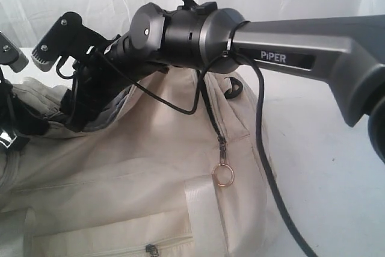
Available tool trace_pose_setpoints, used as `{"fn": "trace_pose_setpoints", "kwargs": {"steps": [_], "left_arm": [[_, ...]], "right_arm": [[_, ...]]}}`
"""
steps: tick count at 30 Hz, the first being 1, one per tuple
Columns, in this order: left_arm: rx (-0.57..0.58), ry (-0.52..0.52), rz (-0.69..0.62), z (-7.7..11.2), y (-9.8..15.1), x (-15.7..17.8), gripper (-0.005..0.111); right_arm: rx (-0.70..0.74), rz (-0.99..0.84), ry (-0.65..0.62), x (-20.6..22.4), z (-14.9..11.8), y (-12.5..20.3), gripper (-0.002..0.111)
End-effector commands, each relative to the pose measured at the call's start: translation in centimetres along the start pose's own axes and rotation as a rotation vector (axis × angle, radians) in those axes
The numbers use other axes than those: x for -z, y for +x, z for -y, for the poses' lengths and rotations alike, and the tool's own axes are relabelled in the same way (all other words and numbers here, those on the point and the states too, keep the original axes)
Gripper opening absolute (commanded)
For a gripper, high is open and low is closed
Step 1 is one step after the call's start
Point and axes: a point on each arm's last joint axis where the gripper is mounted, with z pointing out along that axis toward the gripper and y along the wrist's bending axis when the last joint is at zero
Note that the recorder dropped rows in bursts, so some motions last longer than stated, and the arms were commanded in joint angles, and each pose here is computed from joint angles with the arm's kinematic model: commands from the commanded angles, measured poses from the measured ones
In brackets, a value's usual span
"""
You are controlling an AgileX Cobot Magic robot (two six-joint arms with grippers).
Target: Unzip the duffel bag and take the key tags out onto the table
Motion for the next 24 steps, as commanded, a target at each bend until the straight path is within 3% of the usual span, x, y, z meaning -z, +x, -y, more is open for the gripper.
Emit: {"fn": "trace_pose_setpoints", "kwargs": {"steps": [1, 5, 13, 18, 24], "left_arm": [[0.012, 0.031, -0.011, 0.3, 0.2, 0.1, 0.042], [-0.002, 0.029, -0.02, 0.3, 0.2, 0.1, 0.042], [-0.009, 0.031, -0.027, 0.3, 0.3, 0.1, 0.042], [-0.009, 0.027, -0.025, 0.2, 0.3, 0.1, 0.042], [-0.009, 0.025, -0.025, 0.2, 0.3, 0.1, 0.042]], "right_arm": [[0.04, -0.002, -0.071, -0.8, -1.0, 0.5, 0.064], [0.107, -0.014, -0.079, -2.1, -1.6, 1.1, 0.064], [0.159, 0.009, 0.069, -4.1, -0.6, 2.2, 0.062], [0.243, 0.001, 0.072, -5.2, -1.2, 2.7, 0.062], [0.239, -0.003, 0.071, -6.4, -1.3, 3.1, 0.043]]}}
